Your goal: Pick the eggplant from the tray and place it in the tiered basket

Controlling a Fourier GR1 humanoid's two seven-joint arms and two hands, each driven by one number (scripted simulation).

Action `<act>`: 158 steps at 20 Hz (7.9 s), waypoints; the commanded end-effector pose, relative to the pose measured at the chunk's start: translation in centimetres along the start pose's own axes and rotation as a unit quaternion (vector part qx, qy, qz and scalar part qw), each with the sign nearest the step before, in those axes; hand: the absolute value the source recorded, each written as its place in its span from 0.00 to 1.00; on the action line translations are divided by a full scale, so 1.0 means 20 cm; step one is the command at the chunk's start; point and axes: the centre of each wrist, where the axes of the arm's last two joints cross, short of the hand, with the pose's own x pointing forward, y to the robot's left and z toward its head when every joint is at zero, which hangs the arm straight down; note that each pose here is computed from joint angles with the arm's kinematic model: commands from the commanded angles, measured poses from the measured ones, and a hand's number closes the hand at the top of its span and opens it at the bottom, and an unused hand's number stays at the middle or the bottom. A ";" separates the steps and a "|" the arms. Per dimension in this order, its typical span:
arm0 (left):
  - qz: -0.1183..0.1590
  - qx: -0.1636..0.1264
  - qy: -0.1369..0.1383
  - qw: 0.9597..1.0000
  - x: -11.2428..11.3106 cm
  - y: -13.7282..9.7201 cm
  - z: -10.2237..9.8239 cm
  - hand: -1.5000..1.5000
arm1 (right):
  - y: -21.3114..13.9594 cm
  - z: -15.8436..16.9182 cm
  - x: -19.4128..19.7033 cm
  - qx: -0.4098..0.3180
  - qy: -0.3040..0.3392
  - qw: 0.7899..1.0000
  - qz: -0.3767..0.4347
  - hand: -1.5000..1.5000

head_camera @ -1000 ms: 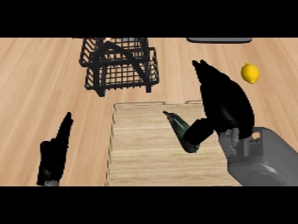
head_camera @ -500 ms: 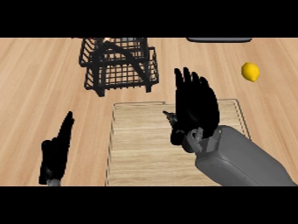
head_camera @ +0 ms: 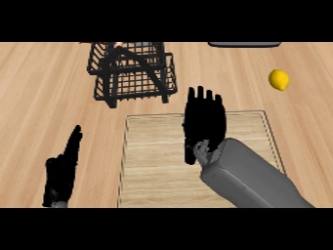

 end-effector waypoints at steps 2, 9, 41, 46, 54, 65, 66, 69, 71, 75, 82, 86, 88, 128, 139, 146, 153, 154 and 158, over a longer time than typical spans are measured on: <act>0.004 -0.006 0.025 1.000 -0.05 -0.01 0.02 0.50 | 0.07 0.03 0.13 0.038 0.098 0.994 0.038 0.00; 0.011 -0.008 0.013 1.000 -0.02 -0.03 -0.01 0.50 | 0.13 -0.06 0.16 0.068 0.130 0.986 0.076 0.00; 0.007 0.001 0.008 1.000 0.00 -0.04 0.04 0.50 | 0.33 -0.25 -0.04 0.173 0.194 0.962 0.083 0.00; 0.009 -0.003 0.015 1.000 -0.03 0.02 -0.05 0.50 | 0.32 -0.22 -0.01 0.156 0.166 0.968 0.105 1.00; -0.001 -0.009 0.007 1.000 0.00 -0.02 0.00 0.50 | 0.46 -0.24 -0.01 0.115 0.124 0.974 0.151 1.00; -0.003 -0.008 0.007 1.000 -0.04 -0.02 0.01 0.50 | 0.12 -0.35 -0.39 0.023 -0.202 0.979 -0.023 1.00; 0.005 -0.009 0.002 1.000 -0.02 0.02 0.02 0.50 | 0.01 -0.40 -0.38 0.010 -0.205 0.978 -0.039 1.00; 0.007 -0.011 0.006 1.000 -0.01 0.02 -0.03 0.50 | -0.12 -0.34 -0.38 -0.011 -0.218 0.965 -0.149 1.00; 0.010 0.002 0.020 1.000 -0.07 -0.06 0.07 0.50 | -0.26 -0.30 -0.48 -0.044 -0.222 0.957 -0.183 1.00; 0.009 -0.002 0.018 1.000 -0.01 -0.03 0.04 0.50 | -0.56 -0.15 -0.54 -0.106 -0.250 0.921 -0.277 1.00; 0.004 -0.007 0.018 1.000 0.00 -0.01 -0.01 0.50 | -0.91 0.12 -0.59 -0.194 -0.284 0.911 -0.226 1.00; 0.004 -0.012 0.018 1.000 -0.01 -0.02 -0.01 0.50 | -0.99 0.10 -0.56 -0.213 -0.271 0.907 -0.242 1.00; -0.001 -0.009 0.007 1.000 -0.05 -0.06 0.05 0.50 | -1.03 0.14 -0.46 -0.204 -0.268 0.908 -0.249 1.00; -0.002 -0.041 -0.011 0.999 0.06 -0.09 -0.02 0.50 | -0.61 -0.61 0.18 -0.049 -0.220 0.894 -0.388 0.00; 0.006 -0.023 -0.005 1.000 -0.02 -0.07 0.00 0.50 | -0.74 -0.58 0.18 -0.115 -0.245 0.793 -0.546 0.00; 0.002 -0.011 0.009 1.000 -0.04 -0.04 0.02 0.50 | -0.94 -0.71 -0.26 -0.209 -0.133 0.766 -0.594 0.00; 0.002 0.000 0.014 1.000 0.02 0.03 0.01 0.50 | -1.07 -0.75 -0.88 -0.216 -0.094 0.752 -0.616 0.00; 0.006 -0.007 0.015 1.000 -0.08 0.00 0.01 0.50 | -1.06 -0.75 -0.98 -0.209 -0.092 0.752 -0.618 0.00; 0.005 0.004 0.019 1.000 -0.02 0.03 0.03 0.50 | -0.97 -0.72 -1.45 -0.210 -0.102 0.759 -0.607 0.00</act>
